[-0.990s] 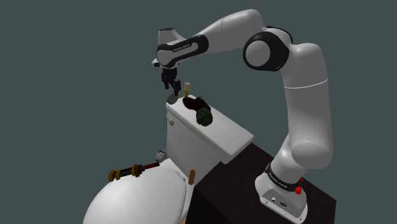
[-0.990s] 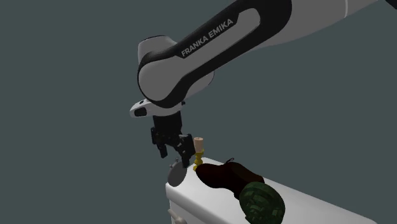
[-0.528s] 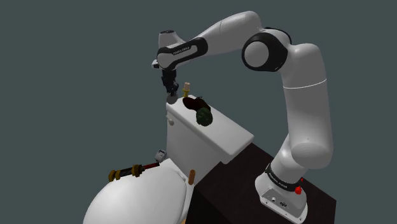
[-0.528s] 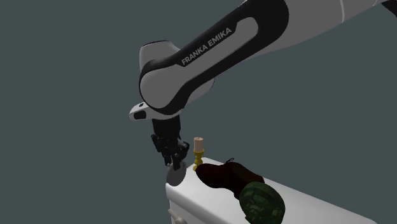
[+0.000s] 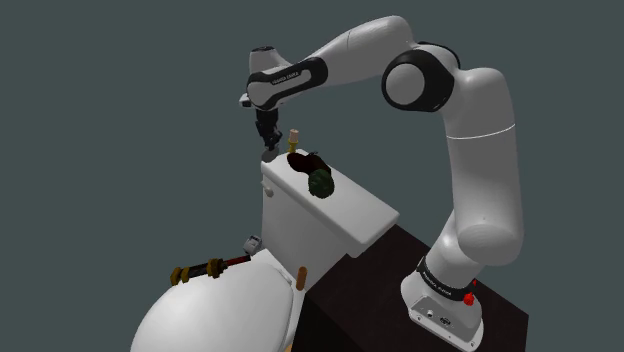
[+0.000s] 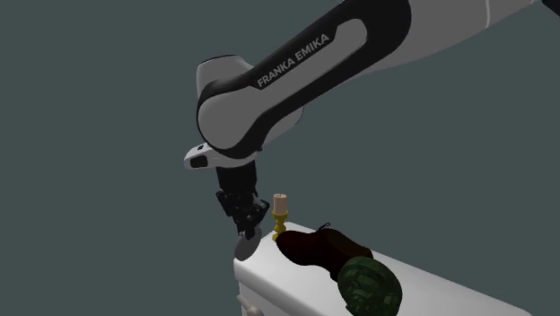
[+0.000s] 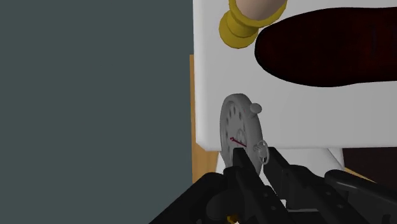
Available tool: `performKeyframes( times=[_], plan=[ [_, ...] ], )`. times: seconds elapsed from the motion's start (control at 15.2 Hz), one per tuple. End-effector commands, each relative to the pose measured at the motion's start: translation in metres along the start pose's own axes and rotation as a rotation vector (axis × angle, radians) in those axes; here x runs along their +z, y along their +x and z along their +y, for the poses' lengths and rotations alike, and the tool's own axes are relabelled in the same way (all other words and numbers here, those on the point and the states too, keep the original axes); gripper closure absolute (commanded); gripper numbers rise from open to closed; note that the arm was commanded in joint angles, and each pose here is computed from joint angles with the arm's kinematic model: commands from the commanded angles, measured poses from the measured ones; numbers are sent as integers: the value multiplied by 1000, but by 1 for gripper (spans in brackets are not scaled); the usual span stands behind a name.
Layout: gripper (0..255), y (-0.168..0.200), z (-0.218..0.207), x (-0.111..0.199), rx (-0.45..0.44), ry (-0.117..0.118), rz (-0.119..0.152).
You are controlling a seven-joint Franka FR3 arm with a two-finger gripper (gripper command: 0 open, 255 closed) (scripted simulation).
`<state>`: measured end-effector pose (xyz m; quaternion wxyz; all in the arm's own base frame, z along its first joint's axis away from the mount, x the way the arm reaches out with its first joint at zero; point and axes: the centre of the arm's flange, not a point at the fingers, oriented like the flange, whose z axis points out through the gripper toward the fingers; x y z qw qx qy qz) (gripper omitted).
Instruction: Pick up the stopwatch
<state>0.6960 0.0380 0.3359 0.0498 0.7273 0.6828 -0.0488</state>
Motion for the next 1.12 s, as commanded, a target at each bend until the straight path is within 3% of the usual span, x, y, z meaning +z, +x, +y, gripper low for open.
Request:
performKeyframes(
  times=[0.0, 1.06],
  plan=[
    [255, 5, 0, 23, -2, 26, -6],
    [255, -5, 1, -50, -2, 26, -6]
  ],
)
